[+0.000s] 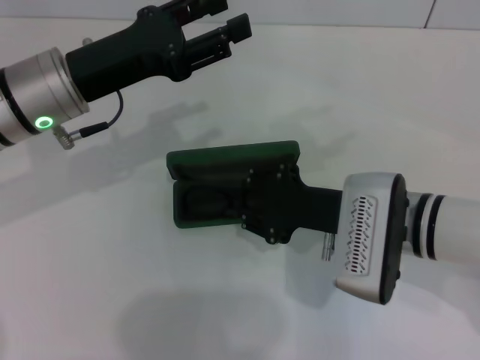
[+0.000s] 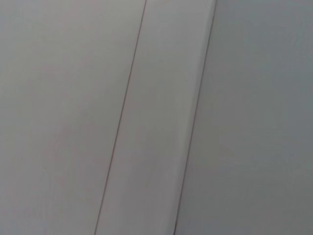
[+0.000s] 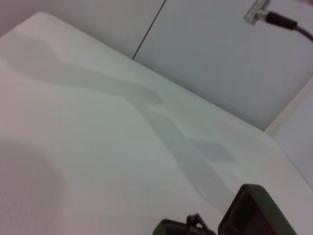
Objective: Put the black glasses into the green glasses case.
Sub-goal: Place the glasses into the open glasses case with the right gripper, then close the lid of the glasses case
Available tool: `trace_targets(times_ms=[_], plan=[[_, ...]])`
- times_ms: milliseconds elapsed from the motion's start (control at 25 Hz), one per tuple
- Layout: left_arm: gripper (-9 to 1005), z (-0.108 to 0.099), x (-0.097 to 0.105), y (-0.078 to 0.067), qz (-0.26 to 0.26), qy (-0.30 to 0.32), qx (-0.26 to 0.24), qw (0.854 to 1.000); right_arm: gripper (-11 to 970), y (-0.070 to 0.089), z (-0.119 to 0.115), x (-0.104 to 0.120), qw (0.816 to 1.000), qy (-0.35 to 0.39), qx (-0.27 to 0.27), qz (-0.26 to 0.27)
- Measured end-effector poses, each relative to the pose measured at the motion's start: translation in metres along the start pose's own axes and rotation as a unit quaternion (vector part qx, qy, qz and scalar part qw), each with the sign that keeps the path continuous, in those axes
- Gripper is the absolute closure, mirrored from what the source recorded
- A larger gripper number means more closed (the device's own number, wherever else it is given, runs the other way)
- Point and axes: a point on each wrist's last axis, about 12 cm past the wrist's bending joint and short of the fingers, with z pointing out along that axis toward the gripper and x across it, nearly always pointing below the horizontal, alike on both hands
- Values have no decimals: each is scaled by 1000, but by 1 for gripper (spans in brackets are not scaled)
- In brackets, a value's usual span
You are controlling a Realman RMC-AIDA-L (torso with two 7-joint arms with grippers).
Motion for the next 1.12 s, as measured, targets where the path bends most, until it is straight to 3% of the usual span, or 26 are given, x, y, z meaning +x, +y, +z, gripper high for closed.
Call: trace_targets(times_ms=[120, 320, 440, 560, 680, 840, 1120], plan=[[302, -2, 1, 0, -3, 0, -3, 1000, 608, 3, -3, -5, 1000, -24, -9, 6], [301, -4, 3, 2, -7, 4, -15, 1000, 601, -2, -12, -10, 997, -70, -27, 32], [300, -5, 9, 10, -21, 26, -50, 998, 599, -18, -29, -3, 991, -97, -23, 87], [299, -6, 15, 21, -48, 68, -92, 992, 598, -42, -67, 16, 977, -128, -14, 171], [298, -2, 20, 29, -72, 116, -116, 984, 598, -65, -103, 40, 963, -135, 36, 232], [297, 7, 27, 36, -89, 186, -130, 970, 578, -84, -141, 72, 928, -132, 179, 299], [295, 20, 36, 32, -76, 250, -103, 960, 449, -85, -149, 77, 921, -127, 206, 305]])
